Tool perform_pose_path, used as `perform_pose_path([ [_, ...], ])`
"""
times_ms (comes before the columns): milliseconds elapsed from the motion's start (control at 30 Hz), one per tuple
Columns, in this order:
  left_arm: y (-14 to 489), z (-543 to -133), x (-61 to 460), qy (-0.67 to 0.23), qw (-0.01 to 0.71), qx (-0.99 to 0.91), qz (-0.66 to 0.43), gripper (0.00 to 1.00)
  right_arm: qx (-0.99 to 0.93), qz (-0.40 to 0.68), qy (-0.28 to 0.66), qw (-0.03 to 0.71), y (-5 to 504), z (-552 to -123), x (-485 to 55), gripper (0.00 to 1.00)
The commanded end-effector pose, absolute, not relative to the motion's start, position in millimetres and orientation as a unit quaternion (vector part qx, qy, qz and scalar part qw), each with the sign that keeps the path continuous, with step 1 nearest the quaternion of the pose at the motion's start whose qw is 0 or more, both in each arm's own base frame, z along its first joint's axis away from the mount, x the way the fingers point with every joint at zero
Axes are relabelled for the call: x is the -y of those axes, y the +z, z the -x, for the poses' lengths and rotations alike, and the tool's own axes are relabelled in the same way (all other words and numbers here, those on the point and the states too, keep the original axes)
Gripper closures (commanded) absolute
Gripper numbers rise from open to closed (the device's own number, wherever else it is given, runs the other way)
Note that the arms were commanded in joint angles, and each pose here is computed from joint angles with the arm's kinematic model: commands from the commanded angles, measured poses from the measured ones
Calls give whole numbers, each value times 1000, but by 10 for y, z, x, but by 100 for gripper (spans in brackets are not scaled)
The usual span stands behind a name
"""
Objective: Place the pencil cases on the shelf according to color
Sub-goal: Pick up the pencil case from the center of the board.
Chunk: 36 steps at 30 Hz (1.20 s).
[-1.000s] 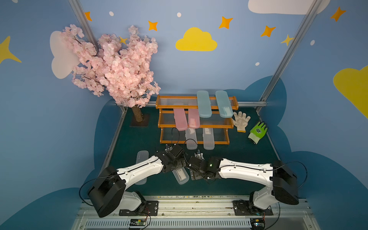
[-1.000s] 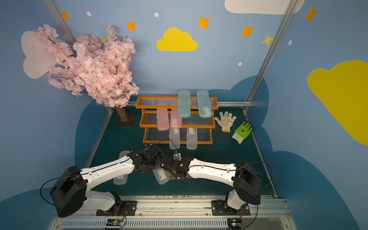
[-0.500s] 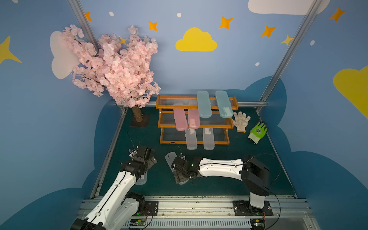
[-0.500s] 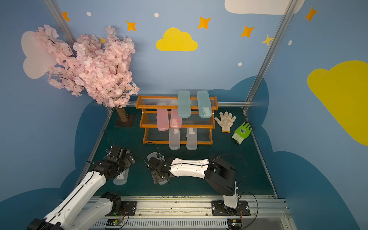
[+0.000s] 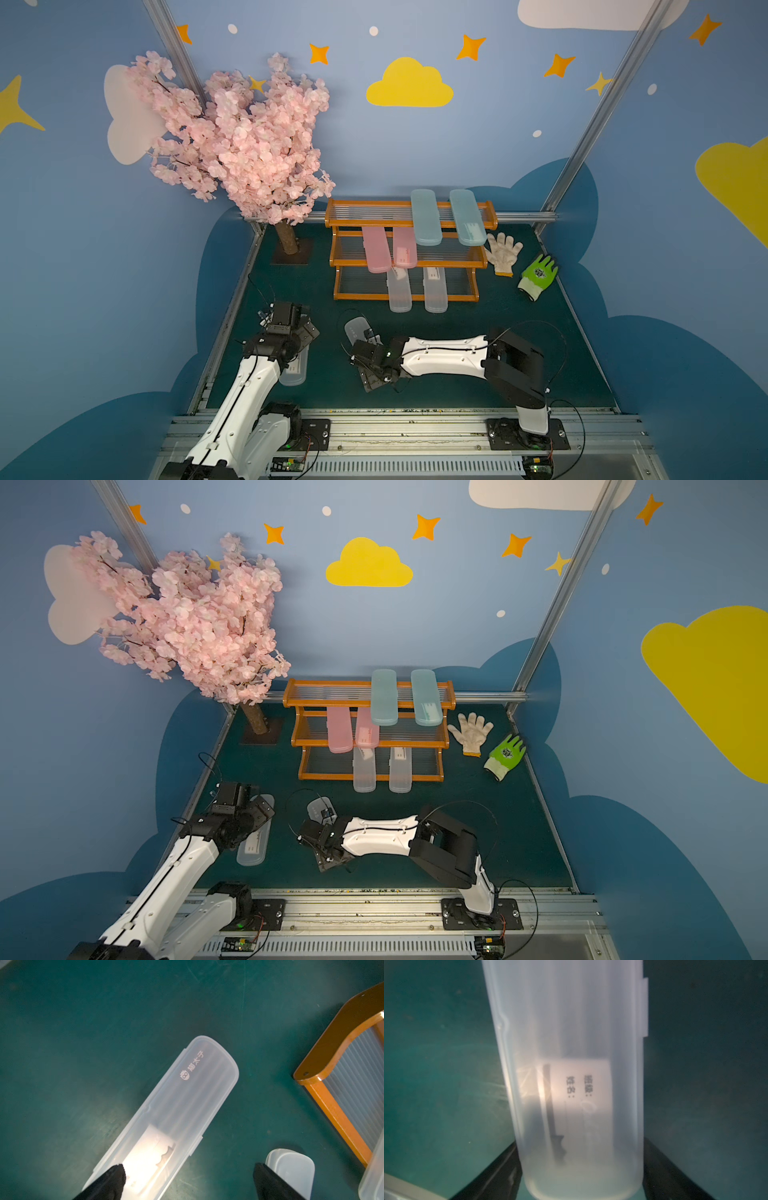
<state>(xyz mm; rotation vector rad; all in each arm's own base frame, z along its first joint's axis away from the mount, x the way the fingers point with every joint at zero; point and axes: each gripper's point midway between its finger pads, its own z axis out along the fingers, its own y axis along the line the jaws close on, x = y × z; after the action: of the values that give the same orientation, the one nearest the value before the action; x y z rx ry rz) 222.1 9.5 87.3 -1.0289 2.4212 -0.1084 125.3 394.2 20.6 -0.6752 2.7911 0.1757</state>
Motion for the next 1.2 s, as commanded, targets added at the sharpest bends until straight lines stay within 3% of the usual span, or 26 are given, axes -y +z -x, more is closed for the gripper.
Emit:
perform_pose_path([
  [0, 783, -2224, 16, -69, 242, -895, 367, 0, -968, 212, 25, 132, 116, -1242, -3765, 27],
  [167, 826, -2183, -16, -62, 254, -896, 360, 0, -964, 195, 42, 177, 432, -1374, -3744, 41],
  [267, 858, -2173, -21, -55, 259, -898, 352, 0, -961, 172, 64, 205, 685, -1509, -3781, 45],
  [433, 831, -2158, -20, -41, 258, -902, 343, 0, -959, 159, 100, 210, 931, -1766, -3964, 47],
  [700, 800, -2199, -4, -50, 272, -896, 348, 0, -965, 150, 103, 186, 823, -2219, -4367, 50],
  [1167, 764, -2244, -23, -29, 273, -906, 323, 0, -960, 85, 85, 253, 685, -2950, -4700, 52],
])
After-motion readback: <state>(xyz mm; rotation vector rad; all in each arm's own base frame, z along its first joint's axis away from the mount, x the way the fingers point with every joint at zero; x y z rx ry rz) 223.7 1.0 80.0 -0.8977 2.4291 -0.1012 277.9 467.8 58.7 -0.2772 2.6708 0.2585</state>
